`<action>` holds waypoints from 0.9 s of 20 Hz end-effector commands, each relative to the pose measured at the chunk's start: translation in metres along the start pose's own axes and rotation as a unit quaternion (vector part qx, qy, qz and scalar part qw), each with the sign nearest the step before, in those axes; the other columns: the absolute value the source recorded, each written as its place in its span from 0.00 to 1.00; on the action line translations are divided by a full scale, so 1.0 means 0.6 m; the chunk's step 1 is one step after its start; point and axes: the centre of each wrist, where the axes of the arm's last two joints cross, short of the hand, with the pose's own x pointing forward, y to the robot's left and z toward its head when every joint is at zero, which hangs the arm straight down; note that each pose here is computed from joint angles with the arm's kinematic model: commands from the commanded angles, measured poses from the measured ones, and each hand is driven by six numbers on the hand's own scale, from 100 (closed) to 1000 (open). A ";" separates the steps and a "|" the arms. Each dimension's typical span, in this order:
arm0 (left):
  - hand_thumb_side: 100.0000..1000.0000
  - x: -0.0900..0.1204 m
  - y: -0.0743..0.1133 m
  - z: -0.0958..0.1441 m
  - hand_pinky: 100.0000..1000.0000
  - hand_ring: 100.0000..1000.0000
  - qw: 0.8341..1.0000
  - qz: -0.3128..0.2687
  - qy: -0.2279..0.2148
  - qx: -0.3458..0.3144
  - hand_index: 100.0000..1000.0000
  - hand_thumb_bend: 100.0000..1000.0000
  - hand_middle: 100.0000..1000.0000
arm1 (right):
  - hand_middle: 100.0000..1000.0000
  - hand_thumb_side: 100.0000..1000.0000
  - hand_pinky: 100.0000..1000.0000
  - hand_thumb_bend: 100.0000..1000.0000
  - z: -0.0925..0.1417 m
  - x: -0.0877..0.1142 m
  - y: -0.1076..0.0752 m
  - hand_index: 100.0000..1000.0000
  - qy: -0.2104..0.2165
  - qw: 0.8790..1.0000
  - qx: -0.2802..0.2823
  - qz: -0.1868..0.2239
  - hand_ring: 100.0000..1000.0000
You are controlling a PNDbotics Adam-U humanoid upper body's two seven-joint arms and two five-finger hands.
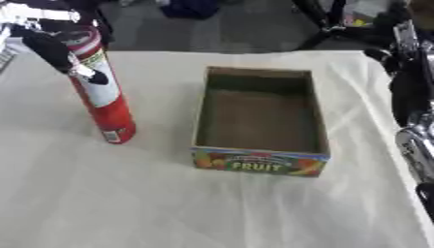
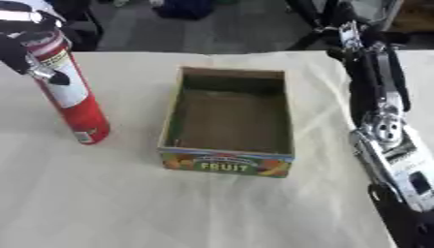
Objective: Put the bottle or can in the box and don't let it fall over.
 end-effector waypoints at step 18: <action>0.00 -0.004 0.019 0.017 0.45 0.58 1.000 -0.001 0.023 0.015 0.73 0.24 0.58 | 0.78 0.76 0.81 0.24 -0.006 0.022 0.001 0.77 -0.023 1.000 0.001 -0.012 0.75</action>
